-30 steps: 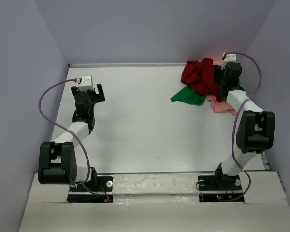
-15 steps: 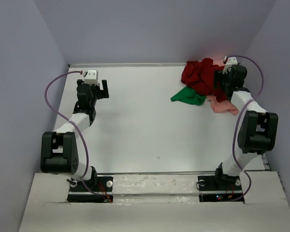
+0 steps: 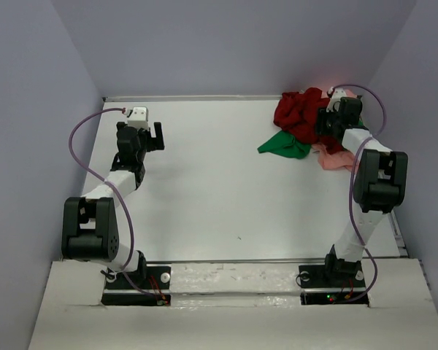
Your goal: Fold and stack the t-shirts
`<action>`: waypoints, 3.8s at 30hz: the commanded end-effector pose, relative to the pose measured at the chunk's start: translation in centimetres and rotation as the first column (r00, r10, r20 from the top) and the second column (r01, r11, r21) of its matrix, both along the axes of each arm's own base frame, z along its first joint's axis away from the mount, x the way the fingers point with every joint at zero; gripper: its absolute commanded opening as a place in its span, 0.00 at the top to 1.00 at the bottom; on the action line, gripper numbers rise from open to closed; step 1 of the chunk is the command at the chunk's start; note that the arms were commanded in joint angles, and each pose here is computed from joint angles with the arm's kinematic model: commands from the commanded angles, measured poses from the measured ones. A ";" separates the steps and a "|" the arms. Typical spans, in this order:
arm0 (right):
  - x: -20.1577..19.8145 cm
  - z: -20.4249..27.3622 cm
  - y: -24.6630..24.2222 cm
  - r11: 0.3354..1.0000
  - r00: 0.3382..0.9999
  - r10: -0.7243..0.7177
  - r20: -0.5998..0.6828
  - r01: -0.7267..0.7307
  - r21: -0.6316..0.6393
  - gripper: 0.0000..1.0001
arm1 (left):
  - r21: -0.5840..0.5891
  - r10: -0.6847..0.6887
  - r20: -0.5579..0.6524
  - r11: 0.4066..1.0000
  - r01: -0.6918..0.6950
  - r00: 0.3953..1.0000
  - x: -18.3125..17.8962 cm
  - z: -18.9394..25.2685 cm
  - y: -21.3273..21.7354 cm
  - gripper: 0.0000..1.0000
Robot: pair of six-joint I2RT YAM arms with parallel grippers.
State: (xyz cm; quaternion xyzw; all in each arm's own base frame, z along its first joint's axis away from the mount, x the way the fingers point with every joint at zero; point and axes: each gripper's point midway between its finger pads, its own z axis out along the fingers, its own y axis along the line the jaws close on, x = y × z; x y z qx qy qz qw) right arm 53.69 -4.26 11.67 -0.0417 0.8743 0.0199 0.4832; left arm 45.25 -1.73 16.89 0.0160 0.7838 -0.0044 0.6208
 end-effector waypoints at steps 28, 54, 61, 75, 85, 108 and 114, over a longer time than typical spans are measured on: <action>0.1 6.4 -0.2 1.000 0.994 -0.016 0.108 0.018 -0.017 0.78 | 0.002 -0.038 0.038 0.999 0.038 0.999 0.1 0.8 -0.7 0.01; 0.5 3.4 -0.8 0.999 0.998 -0.047 0.050 0.048 -0.025 0.60 | -0.001 -0.043 0.035 0.999 0.044 0.998 0.0 0.6 -0.8 0.01; 0.6 2.7 -0.9 0.998 0.998 -0.055 0.037 0.055 -0.023 0.96 | -0.001 -0.046 0.035 0.999 0.047 0.998 -0.1 0.6 -0.9 0.01; -2.7 11.2 7.7 0.946 0.953 0.248 0.172 -0.277 0.167 1.00 | -0.007 -0.047 0.030 0.999 0.047 0.998 0.0 0.4 -0.9 0.01; -7.2 17.6 18.4 0.868 0.863 0.440 0.249 -0.479 0.127 1.00 | -0.026 -0.016 0.054 1.000 0.017 0.998 0.2 2.0 -0.6 0.01; -23.5 32.8 44.5 0.418 0.407 0.799 0.443 -0.905 0.078 1.00 | -0.019 -0.052 0.021 0.998 0.052 0.998 0.2 1.7 -0.7 0.01; -18.5 32.1 42.1 0.617 0.540 0.717 0.440 -0.786 -0.043 1.00 | -0.013 -0.052 0.035 0.999 0.052 0.998 -0.3 2.0 -0.7 0.01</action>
